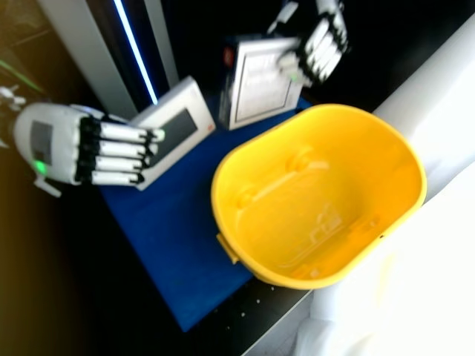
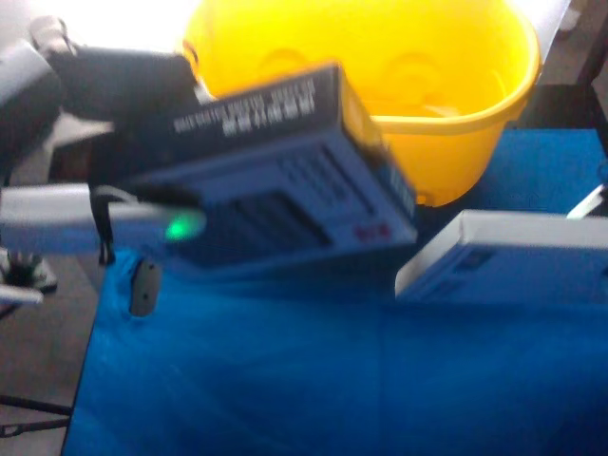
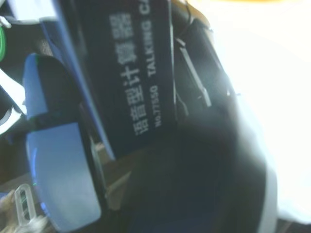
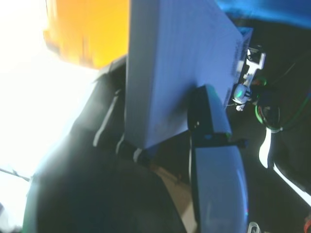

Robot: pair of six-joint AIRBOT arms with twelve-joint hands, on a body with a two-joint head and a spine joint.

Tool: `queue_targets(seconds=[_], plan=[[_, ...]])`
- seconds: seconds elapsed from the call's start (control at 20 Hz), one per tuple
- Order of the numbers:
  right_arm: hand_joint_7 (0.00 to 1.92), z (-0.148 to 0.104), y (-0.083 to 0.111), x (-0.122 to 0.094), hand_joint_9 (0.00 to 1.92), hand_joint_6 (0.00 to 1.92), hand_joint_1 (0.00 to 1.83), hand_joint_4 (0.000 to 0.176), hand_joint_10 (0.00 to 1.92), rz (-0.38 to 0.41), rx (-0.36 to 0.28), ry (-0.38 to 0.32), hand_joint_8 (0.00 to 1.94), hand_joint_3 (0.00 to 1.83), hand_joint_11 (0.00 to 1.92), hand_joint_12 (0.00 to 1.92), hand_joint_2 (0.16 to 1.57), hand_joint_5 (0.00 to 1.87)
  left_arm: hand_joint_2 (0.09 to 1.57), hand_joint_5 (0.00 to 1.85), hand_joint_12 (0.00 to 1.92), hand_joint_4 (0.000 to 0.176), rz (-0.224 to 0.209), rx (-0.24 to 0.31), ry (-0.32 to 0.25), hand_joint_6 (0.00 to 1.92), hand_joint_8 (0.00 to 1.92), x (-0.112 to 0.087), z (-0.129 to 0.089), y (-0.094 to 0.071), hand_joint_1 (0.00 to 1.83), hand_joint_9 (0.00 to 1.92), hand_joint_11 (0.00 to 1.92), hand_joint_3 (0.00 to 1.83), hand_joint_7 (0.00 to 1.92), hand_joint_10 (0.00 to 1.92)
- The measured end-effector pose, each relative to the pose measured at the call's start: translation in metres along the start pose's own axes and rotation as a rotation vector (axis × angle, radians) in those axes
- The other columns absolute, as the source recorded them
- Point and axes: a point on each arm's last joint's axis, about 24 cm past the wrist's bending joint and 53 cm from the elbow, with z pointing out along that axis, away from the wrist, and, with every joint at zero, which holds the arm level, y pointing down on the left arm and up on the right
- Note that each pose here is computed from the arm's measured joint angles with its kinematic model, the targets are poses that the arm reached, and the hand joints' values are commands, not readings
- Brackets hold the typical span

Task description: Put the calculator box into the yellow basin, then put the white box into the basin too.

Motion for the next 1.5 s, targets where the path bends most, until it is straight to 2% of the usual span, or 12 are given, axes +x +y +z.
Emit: queue_targets(seconds=[0.1, 0.15, 0.25, 0.3, 0.35, 0.5, 0.7, 0.85, 1.1, 1.25, 1.45, 1.5], plan=[[0.9, 0.006, 0.011, -0.01, 0.88, 1.07, 1.37, 0.0, 1.26, 0.008, -0.047, -0.051, 1.12, 0.0, 0.74, 1.32, 1.14, 0.89, 1.17, 0.72, 1.36, 0.0, 0.032, 0.089, -0.056, 1.18, 1.14, -0.017, 0.011, -0.024, 1.36, 0.88, 0.79, 0.0, 0.9, 1.31], [0.96, 0.011, 0.02, -0.014, 0.92, 0.93, 1.23, 0.0, 1.19, 0.011, -0.082, -0.067, 1.19, 0.0, 0.84, 1.53, 1.13, 0.95, 1.17, 0.81, 1.37, 0.0, 0.051, 0.15, -0.093, 1.09, 1.22, -0.029, 0.015, -0.039, 1.25, 0.89, 0.77, 0.0, 0.94, 1.11], [1.0, 0.017, 0.029, -0.017, 0.98, 0.89, 1.24, 0.0, 1.23, 0.015, -0.121, -0.078, 1.17, 0.0, 0.93, 1.58, 1.12, 0.96, 1.19, 0.79, 1.37, 0.0, 0.056, 0.206, -0.135, 1.13, 1.31, -0.04, 0.02, -0.05, 1.21, 0.88, 0.76, 0.0, 0.89, 1.03], [0.98, 0.018, 0.032, -0.017, 0.94, 0.93, 1.23, 0.0, 1.13, 0.02, -0.137, -0.082, 1.15, 0.0, 0.86, 1.49, 1.12, 0.96, 1.22, 0.72, 1.39, 0.0, 0.06, 0.216, -0.141, 1.19, 1.37, -0.042, 0.023, -0.051, 1.32, 0.78, 0.72, 0.0, 0.8, 1.38], [0.95, 0.019, 0.033, -0.015, 0.92, 0.95, 1.37, 0.0, 1.19, 0.027, -0.147, -0.079, 1.1, 0.0, 0.82, 1.4, 1.11, 0.96, 1.21, 0.74, 1.34, 0.0, 0.07, 0.236, -0.15, 1.2, 1.38, -0.047, 0.028, -0.055, 1.34, 0.78, 0.71, 0.0, 0.78, 1.4], [0.92, 0.019, 0.027, -0.003, 0.88, 0.93, 1.37, 0.0, 1.27, 0.05, -0.141, -0.056, 1.13, 0.0, 0.75, 1.46, 1.12, 0.95, 1.21, 0.69, 1.45, 0.0, 0.086, 0.319, -0.215, 1.28, 1.34, -0.07, 0.051, -0.074, 1.35, 0.81, 0.73, 0.0, 0.78, 1.4], [0.93, 0.019, 0.023, -0.001, 0.91, 1.02, 1.37, 0.0, 1.25, 0.055, -0.138, -0.052, 1.07, 0.0, 0.74, 1.42, 1.13, 0.91, 1.18, 0.78, 1.47, 0.0, 0.14, 0.341, -0.157, 1.14, 1.25, -0.068, 0.103, -0.088, 1.36, 0.85, 0.76, 0.0, 0.83, 1.36], [0.95, 0.019, 0.02, 0.004, 0.92, 1.05, 1.37, 0.0, 1.21, 0.061, -0.132, -0.041, 1.02, 0.0, 0.76, 1.36, 1.12, 0.92, 1.15, 0.84, 1.45, 0.0, 0.159, 0.287, -0.114, 1.07, 1.17, -0.061, 0.134, -0.078, 1.37, 0.89, 0.74, 0.0, 0.87, 1.32], [0.94, 0.022, 0.013, 0.009, 0.92, 1.1, 1.37, 0.0, 1.2, 0.066, -0.118, -0.025, 1.04, 0.0, 0.8, 1.33, 1.12, 0.89, 1.16, 0.82, 1.46, 0.0, 0.18, 0.032, -0.068, 1.17, 1.12, -0.063, 0.181, -0.007, 1.36, 0.85, 0.7, 0.0, 0.88, 1.34], [0.96, 0.024, 0.014, 0.012, 0.93, 1.11, 1.37, 0.0, 1.18, 0.074, -0.121, -0.018, 1.0, 0.0, 0.82, 1.31, 1.12, 0.89, 1.18, 0.8, 1.42, 0.0, 0.197, -0.071, -0.023, 1.22, 1.21, -0.05, 0.191, 0.022, 1.35, 0.8, 0.67, 0.0, 0.83, 1.37], [0.93, 0.024, 0.013, 0.012, 0.94, 1.13, 1.37, 0.0, 1.2, 0.073, -0.12, -0.018, 1.03, 0.0, 0.86, 1.33, 1.13, 0.86, 1.19, 0.73, 1.54, 0.0, 0.198, -0.141, 0.011, 1.23, 1.21, -0.038, 0.201, 0.045, 1.36, 0.82, 0.6, 0.0, 0.84, 1.43], [0.95, 0.025, 0.014, 0.012, 0.95, 1.1, 1.37, 0.0, 1.19, 0.073, -0.121, -0.019, 1.0, 0.0, 0.86, 1.33, 1.12, 0.88, 1.21, 0.88, 1.83, 0.0, 0.198, -0.157, 0.018, 1.05, 1.49, -0.035, 0.203, 0.05, 1.23, 0.56, 0.31, 0.0, 0.71, 1.47]])
